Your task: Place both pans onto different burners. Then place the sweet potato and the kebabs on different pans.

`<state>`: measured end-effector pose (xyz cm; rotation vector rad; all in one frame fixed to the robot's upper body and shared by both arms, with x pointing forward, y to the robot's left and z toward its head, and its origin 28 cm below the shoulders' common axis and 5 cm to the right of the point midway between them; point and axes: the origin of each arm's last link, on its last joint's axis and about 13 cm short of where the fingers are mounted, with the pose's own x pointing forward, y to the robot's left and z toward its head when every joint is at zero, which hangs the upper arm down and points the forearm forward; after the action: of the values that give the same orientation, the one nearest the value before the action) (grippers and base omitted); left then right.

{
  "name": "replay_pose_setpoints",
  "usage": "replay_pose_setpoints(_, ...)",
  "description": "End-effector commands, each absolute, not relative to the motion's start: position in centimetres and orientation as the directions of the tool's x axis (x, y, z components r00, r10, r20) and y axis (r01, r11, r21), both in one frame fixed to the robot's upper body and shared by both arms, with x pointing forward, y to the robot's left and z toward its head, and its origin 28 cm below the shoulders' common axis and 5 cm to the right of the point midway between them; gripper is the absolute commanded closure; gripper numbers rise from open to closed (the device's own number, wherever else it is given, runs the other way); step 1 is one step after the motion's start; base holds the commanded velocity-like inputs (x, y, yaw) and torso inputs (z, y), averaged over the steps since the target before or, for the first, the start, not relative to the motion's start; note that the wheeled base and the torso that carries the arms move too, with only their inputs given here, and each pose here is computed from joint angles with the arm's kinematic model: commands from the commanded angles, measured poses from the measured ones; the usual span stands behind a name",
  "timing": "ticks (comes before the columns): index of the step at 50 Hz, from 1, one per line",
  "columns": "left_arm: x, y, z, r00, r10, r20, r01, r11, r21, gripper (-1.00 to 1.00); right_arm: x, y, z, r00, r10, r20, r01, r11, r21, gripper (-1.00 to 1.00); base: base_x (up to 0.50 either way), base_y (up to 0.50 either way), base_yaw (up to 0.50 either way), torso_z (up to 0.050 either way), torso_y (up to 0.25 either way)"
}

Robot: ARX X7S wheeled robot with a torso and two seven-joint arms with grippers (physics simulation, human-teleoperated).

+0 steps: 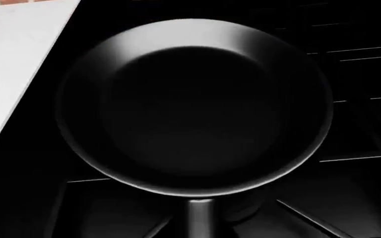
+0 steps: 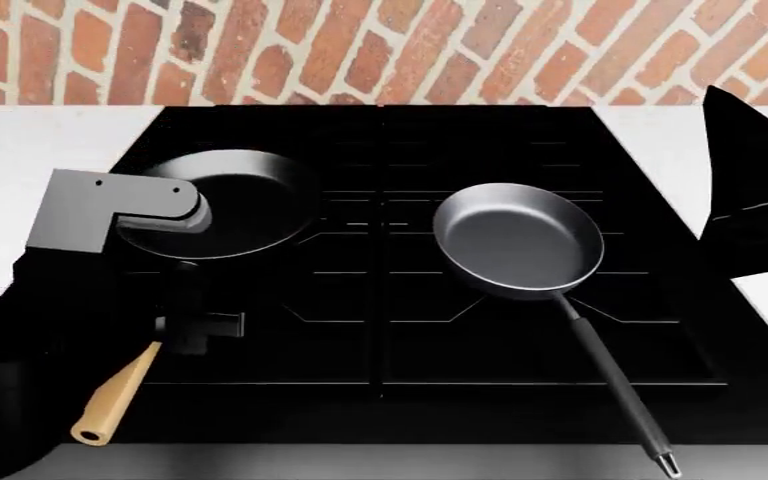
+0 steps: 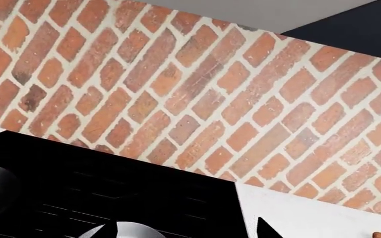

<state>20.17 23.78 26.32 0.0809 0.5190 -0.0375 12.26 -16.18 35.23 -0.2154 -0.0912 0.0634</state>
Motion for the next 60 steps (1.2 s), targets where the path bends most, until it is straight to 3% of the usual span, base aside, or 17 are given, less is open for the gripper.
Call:
replay_pose_setpoints(1,21.3,24.3,28.0,0.928,0.060,-0.367,-0.036,0.997,0.072,1.00,12.3,-16.2,35.0,0.995,0.067,0.076,-0.049,0.974,-0.220,-1.00,0.00,0.00,0.00,0.000,0.000)
replay_pose_setpoints(30,21.8,23.7,25.9,0.908,0.035,-0.417,0.008,0.995,0.100,1.00,12.3,-16.5,34.4,0.996,0.063,0.062,-0.047,0.974,-0.221,-1.00,0.00,0.00,0.00,0.001,0.003)
replay_pose_setpoints(31,21.8,23.7,26.0,0.908,0.034,-0.418,0.010,0.995,0.102,-1.00,12.3,-16.5,34.4,0.996,0.063,0.062,-0.048,0.974,-0.221,-1.00,0.00,0.00,0.00,0.000,0.000)
replay_pose_setpoints(46,21.4,23.9,26.7,0.912,0.014,-0.411,0.022,0.996,0.083,-1.00,12.3,-16.5,34.4,0.996,0.061,0.058,-0.047,0.975,-0.219,-1.00,0.00,0.00,0.00,0.000,0.000)
replay_pose_setpoints(60,19.8,23.8,30.5,0.946,-0.077,-0.314,0.078,0.997,-0.009,-1.00,12.2,-16.4,34.6,0.996,0.061,0.063,-0.046,0.974,-0.222,-1.00,0.00,0.00,0.00,0.000,0.000)
